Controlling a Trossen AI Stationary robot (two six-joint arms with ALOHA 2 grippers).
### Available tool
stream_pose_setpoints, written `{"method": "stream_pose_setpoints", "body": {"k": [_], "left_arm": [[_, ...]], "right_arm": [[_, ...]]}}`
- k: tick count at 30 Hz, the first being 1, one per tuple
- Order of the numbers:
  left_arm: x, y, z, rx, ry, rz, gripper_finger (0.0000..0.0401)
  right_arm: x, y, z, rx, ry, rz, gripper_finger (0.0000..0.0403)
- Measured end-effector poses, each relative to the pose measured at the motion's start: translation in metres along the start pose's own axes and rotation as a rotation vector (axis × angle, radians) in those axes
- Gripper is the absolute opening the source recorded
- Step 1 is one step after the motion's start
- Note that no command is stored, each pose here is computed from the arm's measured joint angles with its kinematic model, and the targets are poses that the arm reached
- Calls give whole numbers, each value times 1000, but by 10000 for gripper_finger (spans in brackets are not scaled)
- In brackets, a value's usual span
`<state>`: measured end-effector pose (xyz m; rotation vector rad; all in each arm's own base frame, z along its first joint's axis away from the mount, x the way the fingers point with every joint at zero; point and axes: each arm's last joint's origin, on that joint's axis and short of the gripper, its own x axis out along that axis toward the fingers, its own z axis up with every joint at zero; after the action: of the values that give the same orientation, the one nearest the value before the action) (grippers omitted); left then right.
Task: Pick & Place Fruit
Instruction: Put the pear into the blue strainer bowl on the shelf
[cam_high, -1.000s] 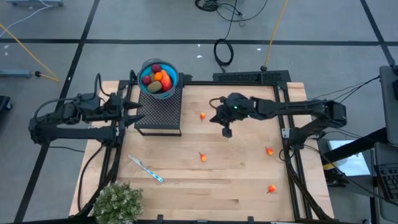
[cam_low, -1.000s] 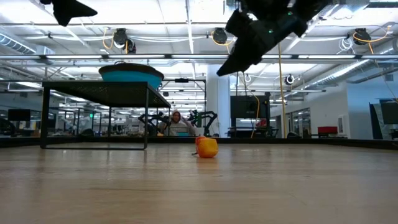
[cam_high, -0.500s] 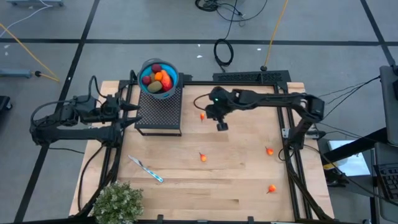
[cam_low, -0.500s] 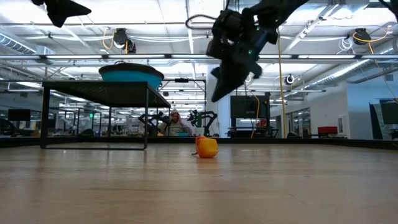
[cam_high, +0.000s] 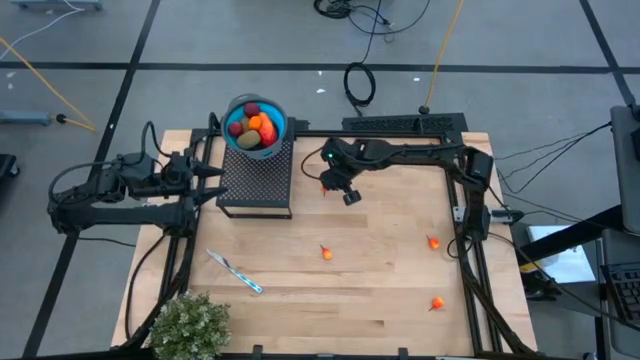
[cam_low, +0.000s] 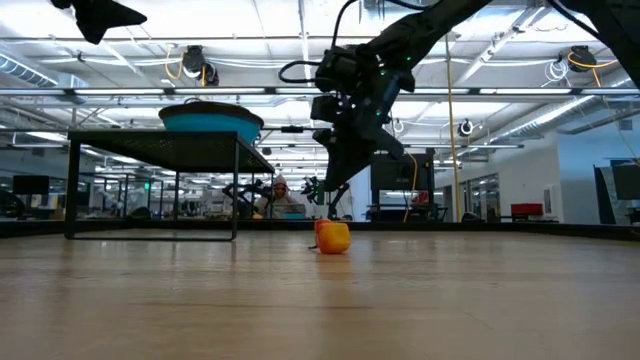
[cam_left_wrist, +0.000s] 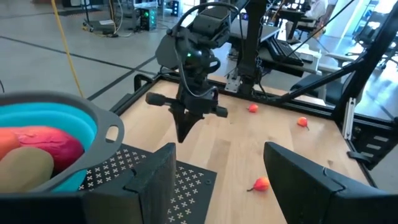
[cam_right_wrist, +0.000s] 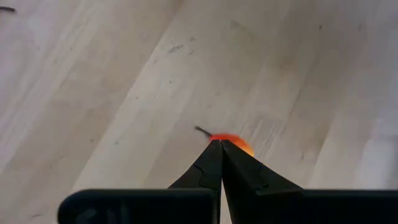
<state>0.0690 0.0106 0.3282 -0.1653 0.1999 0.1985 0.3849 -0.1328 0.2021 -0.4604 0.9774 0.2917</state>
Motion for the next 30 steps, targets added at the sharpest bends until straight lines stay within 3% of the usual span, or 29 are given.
{"method": "stream_pose_setpoints", "body": {"k": [8,14,30], "left_arm": [[0,0,0,-2,0,0,243],[0,0,0,-1,0,0,243],[0,-1,4,-33,-42,-6,243]], "right_arm": [[3,3,7,-136,76,-96,6],[4,8,14,-332,7,-50,36],[3,3,9,-393,-7,-41,206]]}}
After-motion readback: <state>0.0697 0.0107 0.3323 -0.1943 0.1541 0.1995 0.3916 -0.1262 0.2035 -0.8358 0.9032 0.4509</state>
